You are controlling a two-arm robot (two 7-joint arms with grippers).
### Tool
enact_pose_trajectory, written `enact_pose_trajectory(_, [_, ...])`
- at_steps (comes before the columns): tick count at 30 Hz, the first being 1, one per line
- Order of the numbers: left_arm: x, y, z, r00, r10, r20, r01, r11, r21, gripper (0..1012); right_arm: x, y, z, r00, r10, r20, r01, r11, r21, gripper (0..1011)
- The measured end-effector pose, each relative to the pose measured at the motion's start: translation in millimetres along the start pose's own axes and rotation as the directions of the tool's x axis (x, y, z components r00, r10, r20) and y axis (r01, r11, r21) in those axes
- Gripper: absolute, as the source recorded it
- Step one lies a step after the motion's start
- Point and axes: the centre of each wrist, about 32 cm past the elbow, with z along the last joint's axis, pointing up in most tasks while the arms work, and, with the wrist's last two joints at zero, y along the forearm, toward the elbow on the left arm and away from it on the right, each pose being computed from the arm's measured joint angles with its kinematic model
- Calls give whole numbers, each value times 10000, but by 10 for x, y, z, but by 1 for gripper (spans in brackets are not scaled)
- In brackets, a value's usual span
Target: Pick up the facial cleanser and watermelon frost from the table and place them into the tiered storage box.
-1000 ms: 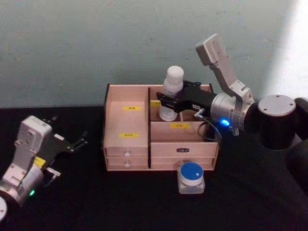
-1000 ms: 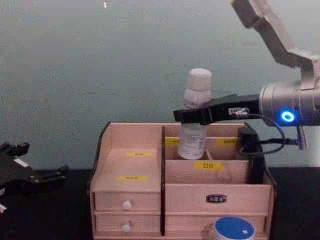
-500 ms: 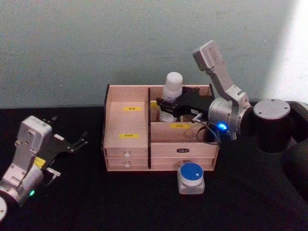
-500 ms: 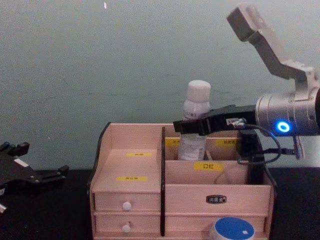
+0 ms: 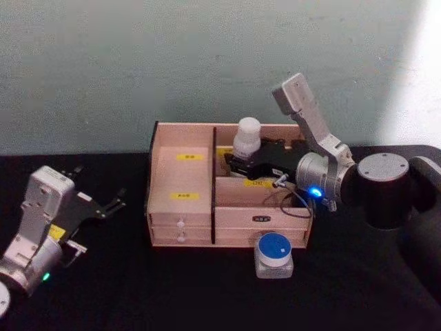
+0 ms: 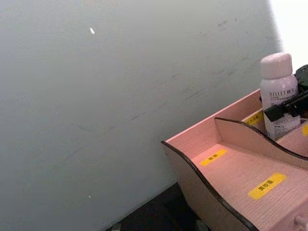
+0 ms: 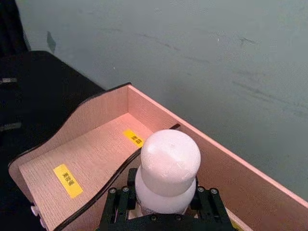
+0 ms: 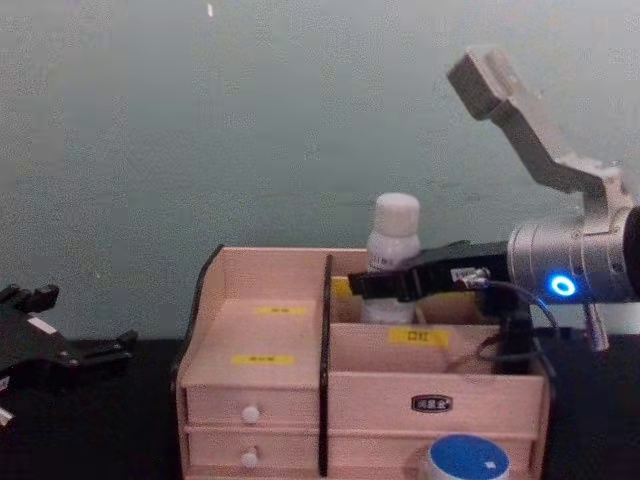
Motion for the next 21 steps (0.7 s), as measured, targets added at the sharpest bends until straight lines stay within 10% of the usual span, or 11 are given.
enact_pose_trajectory(21, [0, 0, 0, 10000, 0, 0, 0, 10000, -1, 1001, -18, 7, -36, 10000, 37, 18, -37, 10000, -63, 596])
